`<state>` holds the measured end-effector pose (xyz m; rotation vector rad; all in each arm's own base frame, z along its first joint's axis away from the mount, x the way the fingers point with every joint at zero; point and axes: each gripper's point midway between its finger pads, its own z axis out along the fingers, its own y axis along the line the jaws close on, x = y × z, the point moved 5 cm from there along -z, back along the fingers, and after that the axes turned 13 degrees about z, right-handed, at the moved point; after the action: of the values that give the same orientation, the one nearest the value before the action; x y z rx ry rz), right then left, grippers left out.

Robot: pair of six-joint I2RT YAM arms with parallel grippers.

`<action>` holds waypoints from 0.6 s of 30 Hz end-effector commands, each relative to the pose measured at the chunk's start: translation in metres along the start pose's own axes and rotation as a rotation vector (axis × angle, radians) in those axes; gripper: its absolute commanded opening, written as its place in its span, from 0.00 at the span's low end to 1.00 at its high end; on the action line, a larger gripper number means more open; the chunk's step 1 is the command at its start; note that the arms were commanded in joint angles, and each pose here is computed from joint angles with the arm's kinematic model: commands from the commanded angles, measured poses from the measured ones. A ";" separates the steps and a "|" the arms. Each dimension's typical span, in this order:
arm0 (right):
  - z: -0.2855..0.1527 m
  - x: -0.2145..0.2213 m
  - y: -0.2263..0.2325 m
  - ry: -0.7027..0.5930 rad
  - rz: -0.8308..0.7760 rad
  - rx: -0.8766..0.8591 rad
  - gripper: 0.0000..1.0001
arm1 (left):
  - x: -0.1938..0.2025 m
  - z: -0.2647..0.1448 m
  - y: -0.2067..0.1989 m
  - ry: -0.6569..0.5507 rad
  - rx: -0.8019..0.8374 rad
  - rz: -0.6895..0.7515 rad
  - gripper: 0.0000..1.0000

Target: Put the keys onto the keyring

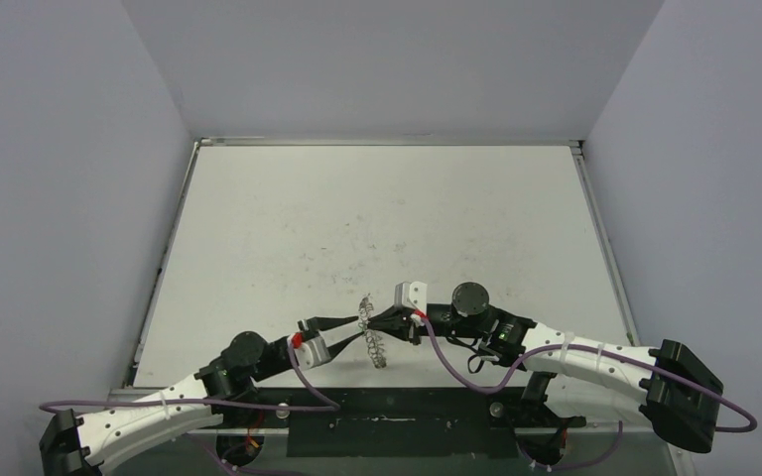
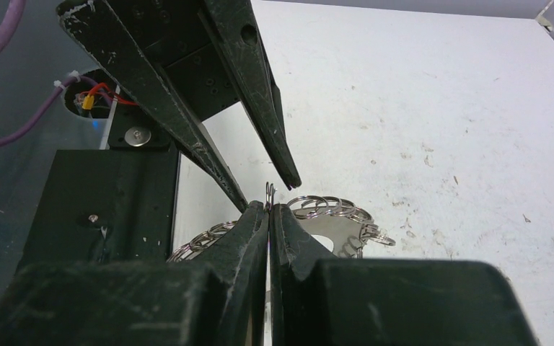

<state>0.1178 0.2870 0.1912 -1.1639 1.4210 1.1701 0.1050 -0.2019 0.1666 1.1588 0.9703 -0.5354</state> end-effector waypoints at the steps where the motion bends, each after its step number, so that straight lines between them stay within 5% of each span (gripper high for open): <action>1: 0.002 -0.035 0.005 -0.129 -0.060 -0.042 0.00 | -0.022 0.005 0.013 -0.097 -0.062 -0.012 0.30; 9: 0.003 -0.034 0.006 -0.126 -0.054 -0.055 0.00 | -0.032 0.013 0.015 -0.140 -0.044 -0.007 0.25; 15: 0.005 -0.033 0.006 -0.120 -0.051 -0.058 0.00 | -0.033 0.018 0.011 -0.140 -0.009 -0.007 0.02; 18: 0.005 -0.030 0.006 -0.111 -0.049 -0.056 0.00 | -0.036 0.018 0.012 -0.153 -0.004 -0.006 0.02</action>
<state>0.1157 0.2876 0.1917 -1.1725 1.4151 1.1896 0.1064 -0.2134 0.1695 1.1565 0.9446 -0.5693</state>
